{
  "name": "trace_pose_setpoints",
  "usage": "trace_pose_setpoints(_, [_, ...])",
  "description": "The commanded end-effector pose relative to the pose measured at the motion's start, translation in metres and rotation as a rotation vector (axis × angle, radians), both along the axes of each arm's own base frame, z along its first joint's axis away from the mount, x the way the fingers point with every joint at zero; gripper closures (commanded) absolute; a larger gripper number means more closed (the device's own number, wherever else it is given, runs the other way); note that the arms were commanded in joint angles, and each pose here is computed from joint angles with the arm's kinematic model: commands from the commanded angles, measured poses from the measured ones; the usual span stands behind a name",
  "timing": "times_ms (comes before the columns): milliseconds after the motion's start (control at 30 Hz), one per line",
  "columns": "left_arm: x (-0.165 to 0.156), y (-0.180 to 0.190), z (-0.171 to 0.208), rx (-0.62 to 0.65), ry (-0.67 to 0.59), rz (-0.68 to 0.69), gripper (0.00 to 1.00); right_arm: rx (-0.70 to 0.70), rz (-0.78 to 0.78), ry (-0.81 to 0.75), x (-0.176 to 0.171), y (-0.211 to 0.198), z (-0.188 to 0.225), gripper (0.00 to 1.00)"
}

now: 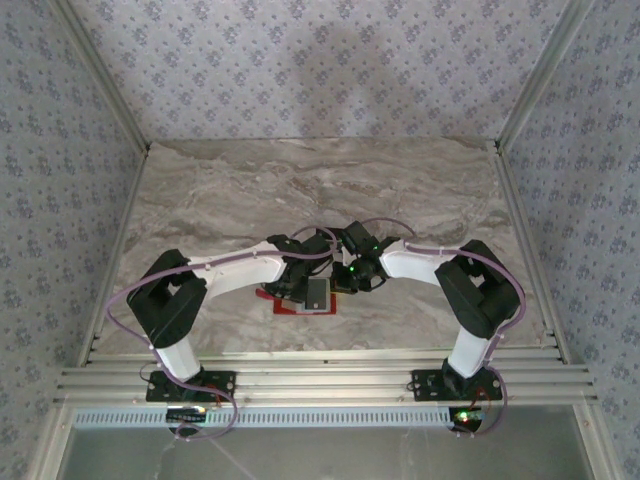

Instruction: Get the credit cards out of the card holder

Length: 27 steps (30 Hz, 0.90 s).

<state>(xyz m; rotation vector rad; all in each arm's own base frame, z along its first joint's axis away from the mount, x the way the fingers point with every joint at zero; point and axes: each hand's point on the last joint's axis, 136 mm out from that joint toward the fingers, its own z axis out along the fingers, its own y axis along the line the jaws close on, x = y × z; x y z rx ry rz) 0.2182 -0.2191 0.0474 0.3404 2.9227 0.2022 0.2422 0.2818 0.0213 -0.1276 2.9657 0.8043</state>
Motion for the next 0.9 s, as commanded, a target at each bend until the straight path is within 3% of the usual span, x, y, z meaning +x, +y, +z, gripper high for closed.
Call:
trace_pose_setpoints(0, [0.000,0.015,0.000,0.067,-0.009,-0.004,0.55,-0.082,0.017,0.061,-0.015,-0.013,-0.016,0.95])
trace_pose_setpoints(267, [0.001,0.019,-0.005,0.033,0.004,0.021,0.56,-0.083,0.017,0.057,-0.015,-0.013,-0.014,0.95])
trace_pose_setpoints(667, [0.005,-0.004,0.016,-0.396,0.002,0.106,0.48,-0.087,0.019,0.058,-0.015,-0.013,-0.014,0.95])
trace_pose_setpoints(867, [0.003,-0.012,0.007,-0.522,0.061,0.134,0.48,-0.086,0.017,0.060,-0.014,-0.013,-0.014,0.95])
